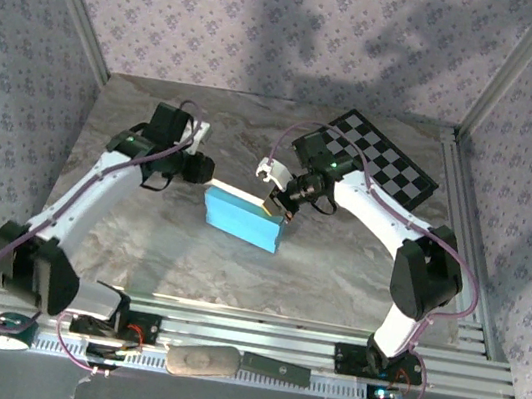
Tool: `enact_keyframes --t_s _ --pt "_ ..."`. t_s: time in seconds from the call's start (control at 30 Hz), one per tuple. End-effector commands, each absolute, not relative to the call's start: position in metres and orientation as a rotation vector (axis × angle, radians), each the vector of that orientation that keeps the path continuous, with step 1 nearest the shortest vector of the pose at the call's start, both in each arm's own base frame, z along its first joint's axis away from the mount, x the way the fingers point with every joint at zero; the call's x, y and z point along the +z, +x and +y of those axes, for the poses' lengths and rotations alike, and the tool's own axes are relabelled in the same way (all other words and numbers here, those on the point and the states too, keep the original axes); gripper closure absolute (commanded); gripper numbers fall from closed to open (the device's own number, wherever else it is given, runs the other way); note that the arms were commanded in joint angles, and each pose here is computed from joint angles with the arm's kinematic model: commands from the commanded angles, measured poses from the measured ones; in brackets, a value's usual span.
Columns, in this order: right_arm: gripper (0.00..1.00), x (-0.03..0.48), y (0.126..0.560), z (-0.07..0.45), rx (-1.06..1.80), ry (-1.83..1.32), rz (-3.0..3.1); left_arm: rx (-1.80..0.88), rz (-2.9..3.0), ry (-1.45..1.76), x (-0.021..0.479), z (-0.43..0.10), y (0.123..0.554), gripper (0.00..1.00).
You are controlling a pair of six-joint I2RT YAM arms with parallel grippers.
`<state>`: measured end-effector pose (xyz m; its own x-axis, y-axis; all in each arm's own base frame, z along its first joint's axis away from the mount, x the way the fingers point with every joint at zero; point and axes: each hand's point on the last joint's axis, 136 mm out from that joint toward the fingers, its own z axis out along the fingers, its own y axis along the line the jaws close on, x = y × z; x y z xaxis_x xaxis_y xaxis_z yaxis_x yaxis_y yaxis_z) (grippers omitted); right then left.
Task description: Fold the paper box
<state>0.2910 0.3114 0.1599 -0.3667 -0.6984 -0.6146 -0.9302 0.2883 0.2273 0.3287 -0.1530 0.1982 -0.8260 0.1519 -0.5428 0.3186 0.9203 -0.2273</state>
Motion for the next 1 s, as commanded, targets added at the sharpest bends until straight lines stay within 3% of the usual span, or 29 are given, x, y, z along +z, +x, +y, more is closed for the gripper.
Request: enact_keyframes --t_s 0.0,0.33,0.7,0.83,0.97 --pt "1.00 0.161 0.291 0.312 0.780 -1.492 2.161 -0.428 2.536 0.482 0.201 -0.156 0.330 0.63" --pt "1.00 0.158 0.290 0.312 0.785 -1.500 2.164 -0.530 2.570 0.561 0.187 -0.167 0.327 0.58" --pt "1.00 0.156 0.289 0.312 0.781 -1.499 2.166 -0.464 2.626 0.575 0.169 -0.169 0.330 0.56" --pt "1.00 0.157 0.289 0.312 0.779 -1.501 2.165 -0.474 2.626 0.571 0.168 -0.173 0.328 0.60" --pt "1.00 0.155 0.289 0.312 0.775 -1.503 2.168 -0.477 2.629 0.560 0.169 -0.174 0.327 0.72"
